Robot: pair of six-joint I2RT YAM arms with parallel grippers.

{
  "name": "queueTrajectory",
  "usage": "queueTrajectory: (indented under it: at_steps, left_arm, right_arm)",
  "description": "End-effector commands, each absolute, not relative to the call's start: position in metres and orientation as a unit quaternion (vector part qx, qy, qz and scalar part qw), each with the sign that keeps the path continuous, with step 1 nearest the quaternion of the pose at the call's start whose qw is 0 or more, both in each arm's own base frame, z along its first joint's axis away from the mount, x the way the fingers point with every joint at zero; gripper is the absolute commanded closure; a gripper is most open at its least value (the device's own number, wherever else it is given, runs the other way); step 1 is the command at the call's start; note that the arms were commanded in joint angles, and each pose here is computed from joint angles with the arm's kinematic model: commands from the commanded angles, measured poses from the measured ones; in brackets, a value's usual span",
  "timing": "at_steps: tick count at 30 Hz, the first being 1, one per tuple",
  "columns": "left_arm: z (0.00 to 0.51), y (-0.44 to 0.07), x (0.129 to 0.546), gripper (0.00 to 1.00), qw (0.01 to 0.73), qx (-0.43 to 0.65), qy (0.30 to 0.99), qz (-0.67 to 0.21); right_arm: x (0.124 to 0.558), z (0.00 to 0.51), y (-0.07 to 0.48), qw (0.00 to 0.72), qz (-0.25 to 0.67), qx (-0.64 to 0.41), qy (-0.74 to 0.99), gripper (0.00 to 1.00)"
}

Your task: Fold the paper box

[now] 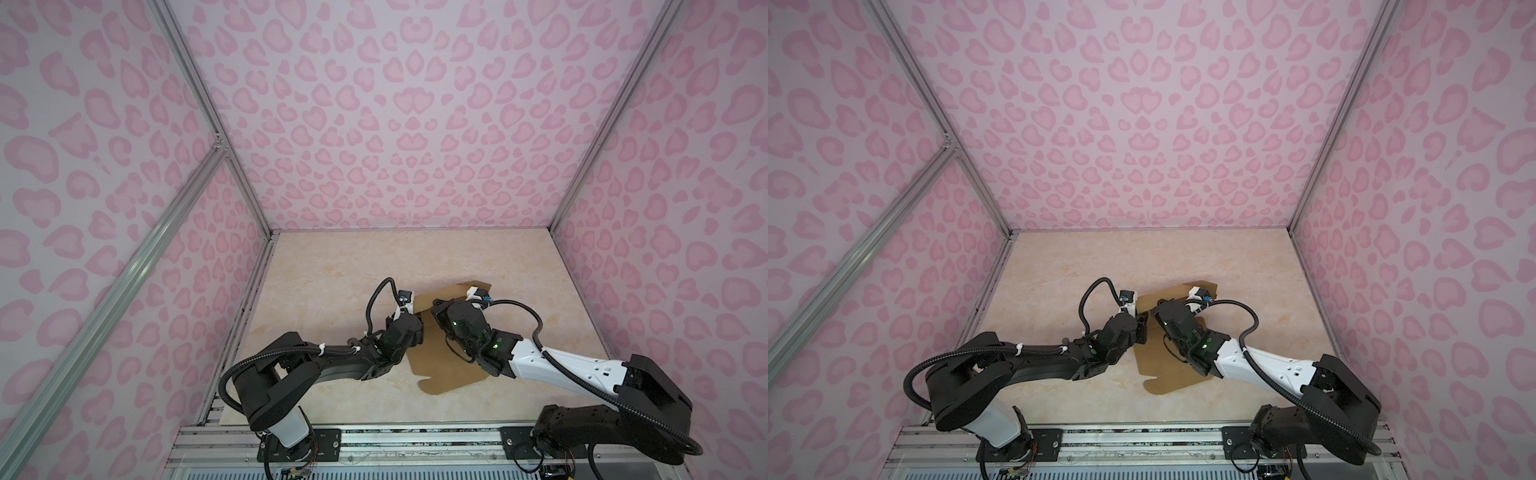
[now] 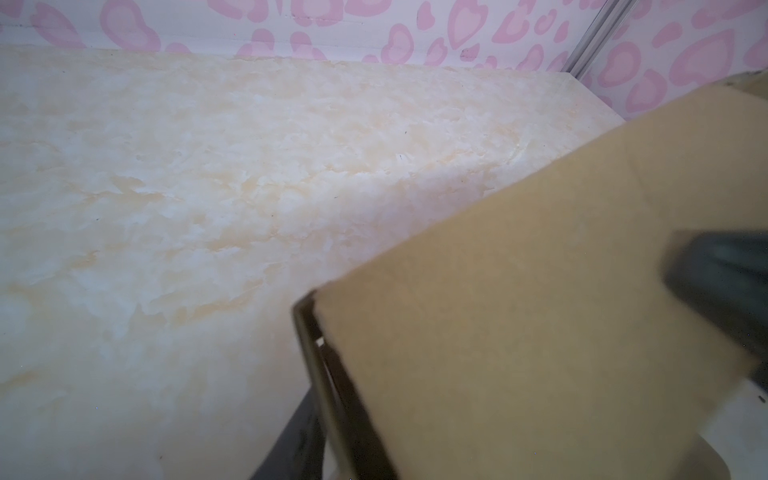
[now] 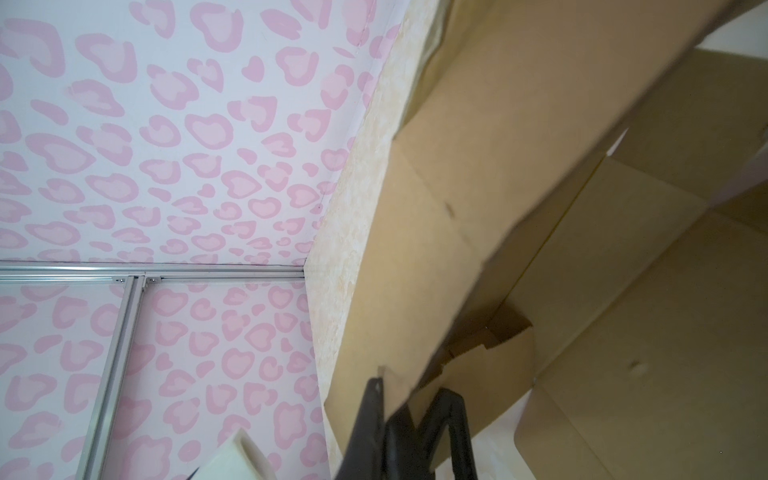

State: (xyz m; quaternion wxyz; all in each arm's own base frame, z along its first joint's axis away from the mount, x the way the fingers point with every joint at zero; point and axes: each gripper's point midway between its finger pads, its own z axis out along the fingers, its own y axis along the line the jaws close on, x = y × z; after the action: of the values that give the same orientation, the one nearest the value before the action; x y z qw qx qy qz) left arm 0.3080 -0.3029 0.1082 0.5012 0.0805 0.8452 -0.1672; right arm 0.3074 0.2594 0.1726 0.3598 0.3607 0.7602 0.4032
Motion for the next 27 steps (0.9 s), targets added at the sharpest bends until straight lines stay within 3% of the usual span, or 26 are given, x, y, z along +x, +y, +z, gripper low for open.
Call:
queueTrajectory:
  at_steps: [1,13,16,27]
  left_arm:
    - [0.130,-0.306,0.310,0.61,0.525,0.063,0.827,-0.192]
    - [0.120,-0.287,0.306,0.63,0.524,0.047,0.833,-0.169]
    - [0.119,-0.285,0.306,0.69,0.522,0.043,0.835,-0.165]
    - [0.119,-0.271,0.308,0.77,0.521,0.030,0.844,-0.126]
  right_arm:
    - [0.300,0.162,0.262,0.346,0.385,0.352,0.780,1.00]
    - [0.289,0.159,0.271,0.341,0.387,0.347,0.784,1.00]
    - [0.288,0.161,0.273,0.342,0.387,0.343,0.784,1.00]
    - [0.285,0.174,0.275,0.350,0.388,0.333,0.785,0.96]
